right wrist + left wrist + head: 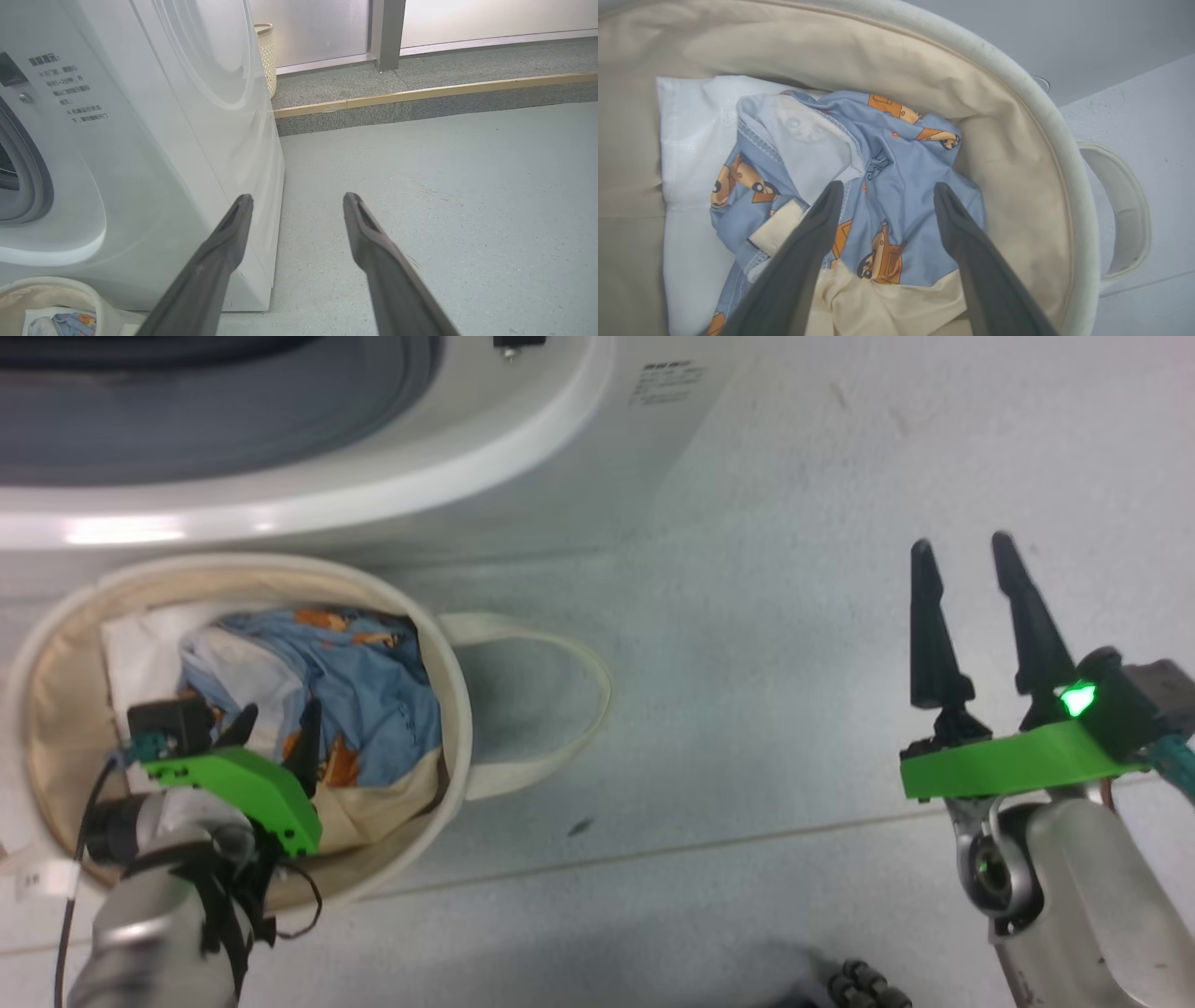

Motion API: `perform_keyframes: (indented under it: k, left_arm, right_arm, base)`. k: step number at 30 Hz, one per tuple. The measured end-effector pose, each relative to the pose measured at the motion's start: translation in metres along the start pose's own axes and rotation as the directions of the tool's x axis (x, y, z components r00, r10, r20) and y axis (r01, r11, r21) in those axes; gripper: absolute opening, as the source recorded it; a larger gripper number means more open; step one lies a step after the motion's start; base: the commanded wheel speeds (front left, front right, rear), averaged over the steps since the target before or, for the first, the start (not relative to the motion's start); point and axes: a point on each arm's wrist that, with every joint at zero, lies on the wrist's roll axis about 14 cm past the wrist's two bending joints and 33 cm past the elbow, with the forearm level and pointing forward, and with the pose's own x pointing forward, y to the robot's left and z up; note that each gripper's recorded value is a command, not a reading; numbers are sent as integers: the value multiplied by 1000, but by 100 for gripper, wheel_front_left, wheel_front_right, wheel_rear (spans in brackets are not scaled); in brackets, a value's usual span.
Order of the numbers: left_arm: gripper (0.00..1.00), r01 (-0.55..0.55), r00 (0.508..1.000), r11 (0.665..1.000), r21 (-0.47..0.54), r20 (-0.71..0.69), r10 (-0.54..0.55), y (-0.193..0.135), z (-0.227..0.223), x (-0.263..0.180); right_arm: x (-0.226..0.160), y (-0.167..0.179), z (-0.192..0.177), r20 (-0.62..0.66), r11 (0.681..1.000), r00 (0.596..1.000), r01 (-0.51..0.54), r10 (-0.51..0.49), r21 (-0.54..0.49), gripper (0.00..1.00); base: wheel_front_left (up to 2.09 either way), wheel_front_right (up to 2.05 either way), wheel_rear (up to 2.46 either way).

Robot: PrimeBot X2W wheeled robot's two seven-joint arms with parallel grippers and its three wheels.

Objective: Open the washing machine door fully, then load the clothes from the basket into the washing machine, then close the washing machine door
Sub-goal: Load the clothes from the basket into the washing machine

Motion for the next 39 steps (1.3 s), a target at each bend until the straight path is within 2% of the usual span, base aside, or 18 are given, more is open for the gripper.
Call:
perform_keyframes:
  k: [7,19,28,29,30,31,39]
  left_arm:
    - [100,-16,996,1000,-10,-88,15,10,-22,28]
    - [100,-48,979,998,37,-196,54,26,-49,66]
    - [100,-131,955,991,-4,-268,125,60,-65,53]
    - [87,-132,956,991,-5,-266,126,62,-65,52]
    - [4,-131,959,991,-5,-253,126,63,-63,52]
    - [0,-131,963,991,-5,-240,126,63,-61,52]
    - [0,-90,981,996,-11,-175,86,51,-45,51]
  right_arm:
    - [16,-7,-24,-35,1000,999,1,-2,-23,100]
    - [30,-19,-58,-105,998,994,10,-17,-61,100]
    - [51,4,-64,-125,992,991,-53,39,-113,100]
    - [52,7,-64,-123,993,992,-53,39,-109,100]
    - [52,8,-64,-122,993,992,-53,41,-104,100]
    - [51,9,-64,-126,993,991,-54,41,-101,100]
    - [47,12,-59,-122,993,992,-54,41,-104,100]
  base:
    - [0,0,0]
    - [6,6,6]
    - [14,14,14]
    - [0,0,0]
    - [0,0,0]
    - [0,0,0]
    - [0,0,0]
